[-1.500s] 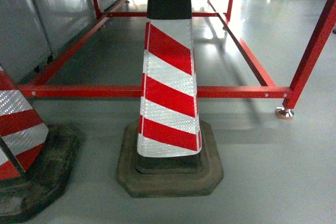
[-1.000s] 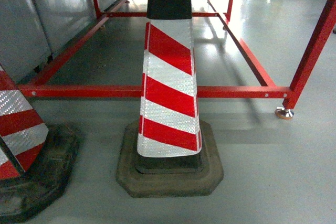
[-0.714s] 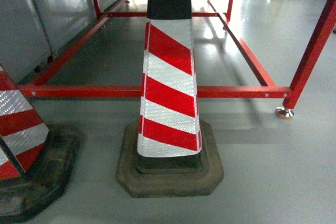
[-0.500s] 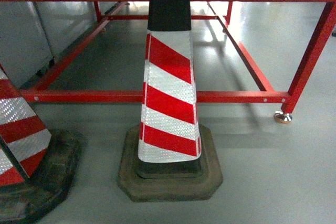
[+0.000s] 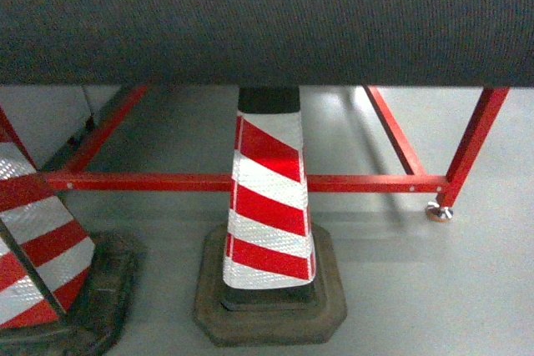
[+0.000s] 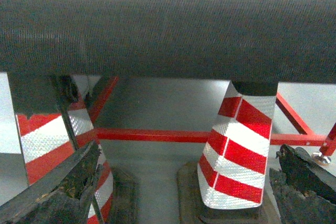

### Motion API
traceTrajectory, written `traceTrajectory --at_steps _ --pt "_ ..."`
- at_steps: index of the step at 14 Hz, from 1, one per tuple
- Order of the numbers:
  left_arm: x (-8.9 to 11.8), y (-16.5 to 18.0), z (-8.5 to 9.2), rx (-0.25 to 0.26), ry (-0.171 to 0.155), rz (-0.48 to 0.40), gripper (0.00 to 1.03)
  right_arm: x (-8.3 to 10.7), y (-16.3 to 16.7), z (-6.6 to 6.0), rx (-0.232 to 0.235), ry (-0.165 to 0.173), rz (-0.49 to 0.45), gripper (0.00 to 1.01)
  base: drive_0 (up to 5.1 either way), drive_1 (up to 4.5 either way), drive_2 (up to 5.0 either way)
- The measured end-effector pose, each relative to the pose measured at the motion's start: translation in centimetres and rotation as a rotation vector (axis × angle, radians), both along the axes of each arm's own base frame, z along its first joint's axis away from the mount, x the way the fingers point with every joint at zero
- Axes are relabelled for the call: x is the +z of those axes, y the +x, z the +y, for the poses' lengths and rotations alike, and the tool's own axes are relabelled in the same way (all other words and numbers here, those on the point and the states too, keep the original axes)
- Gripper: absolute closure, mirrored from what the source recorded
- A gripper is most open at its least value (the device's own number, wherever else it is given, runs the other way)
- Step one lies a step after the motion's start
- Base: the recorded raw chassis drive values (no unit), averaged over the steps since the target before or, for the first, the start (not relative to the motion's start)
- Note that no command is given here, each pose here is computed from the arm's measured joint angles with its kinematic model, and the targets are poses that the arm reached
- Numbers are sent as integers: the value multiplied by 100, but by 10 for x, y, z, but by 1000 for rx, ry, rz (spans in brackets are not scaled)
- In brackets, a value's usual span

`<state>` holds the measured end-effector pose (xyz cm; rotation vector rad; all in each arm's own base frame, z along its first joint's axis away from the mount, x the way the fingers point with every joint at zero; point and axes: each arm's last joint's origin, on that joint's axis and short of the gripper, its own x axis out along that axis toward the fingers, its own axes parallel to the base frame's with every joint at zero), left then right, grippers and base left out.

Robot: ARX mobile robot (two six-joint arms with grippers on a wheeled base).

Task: Sort blue parts and orange caps into right shelf containers

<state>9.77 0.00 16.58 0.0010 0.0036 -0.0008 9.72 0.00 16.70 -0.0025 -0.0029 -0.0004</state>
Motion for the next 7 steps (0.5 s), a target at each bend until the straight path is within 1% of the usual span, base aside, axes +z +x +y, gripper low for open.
traceTrajectory --at_steps 7 --pt "0 0 0 2 0 0 5 0 0 0 1 3 0 3 0 0 0"
